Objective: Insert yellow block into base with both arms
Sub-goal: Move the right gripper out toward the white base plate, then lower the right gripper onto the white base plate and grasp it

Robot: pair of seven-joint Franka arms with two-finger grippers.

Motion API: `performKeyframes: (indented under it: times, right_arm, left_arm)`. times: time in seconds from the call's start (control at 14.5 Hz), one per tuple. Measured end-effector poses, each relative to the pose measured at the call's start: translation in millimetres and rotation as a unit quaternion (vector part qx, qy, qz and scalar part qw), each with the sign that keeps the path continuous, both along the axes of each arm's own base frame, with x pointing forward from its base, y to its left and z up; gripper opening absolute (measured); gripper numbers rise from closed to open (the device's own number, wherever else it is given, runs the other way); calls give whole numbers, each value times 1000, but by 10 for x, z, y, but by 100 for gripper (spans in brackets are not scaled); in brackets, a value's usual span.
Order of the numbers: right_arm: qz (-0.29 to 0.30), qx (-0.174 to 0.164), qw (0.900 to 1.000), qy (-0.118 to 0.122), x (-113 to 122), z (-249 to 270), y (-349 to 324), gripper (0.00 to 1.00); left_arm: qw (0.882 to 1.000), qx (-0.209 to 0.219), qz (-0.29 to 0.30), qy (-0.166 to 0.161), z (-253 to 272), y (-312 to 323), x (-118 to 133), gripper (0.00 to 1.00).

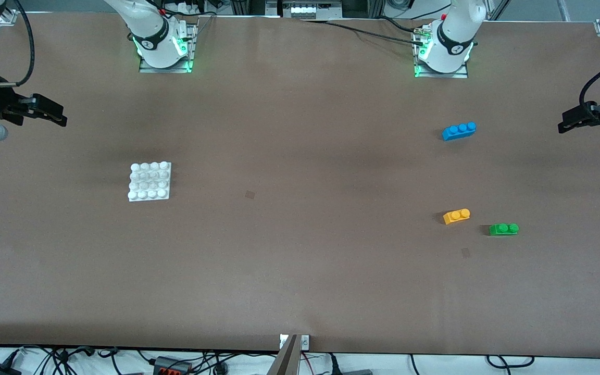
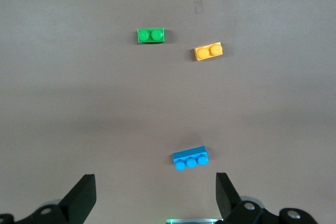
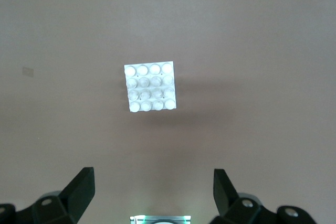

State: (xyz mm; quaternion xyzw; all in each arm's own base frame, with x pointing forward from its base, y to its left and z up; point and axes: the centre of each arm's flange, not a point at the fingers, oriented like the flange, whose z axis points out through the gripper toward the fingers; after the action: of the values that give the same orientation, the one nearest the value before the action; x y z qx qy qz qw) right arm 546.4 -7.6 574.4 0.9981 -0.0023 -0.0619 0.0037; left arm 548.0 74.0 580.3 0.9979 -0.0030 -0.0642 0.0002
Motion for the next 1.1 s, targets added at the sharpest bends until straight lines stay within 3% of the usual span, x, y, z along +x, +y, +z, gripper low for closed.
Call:
performKeyframes:
  times: [0.69,0.9,1.1]
  right_arm:
    - [6,1,999,34,-17,-128,41,100]
    - [5,3,997,79,134,-641,26,100]
    - [0,4,995,98,368,-1390,-68,100]
  left_arm:
    - [1000,0,0,0,0,0,0,100]
    - [1000,0,0,0,0,1,0,100]
    - [1000,0,0,0,-1,1,0,100]
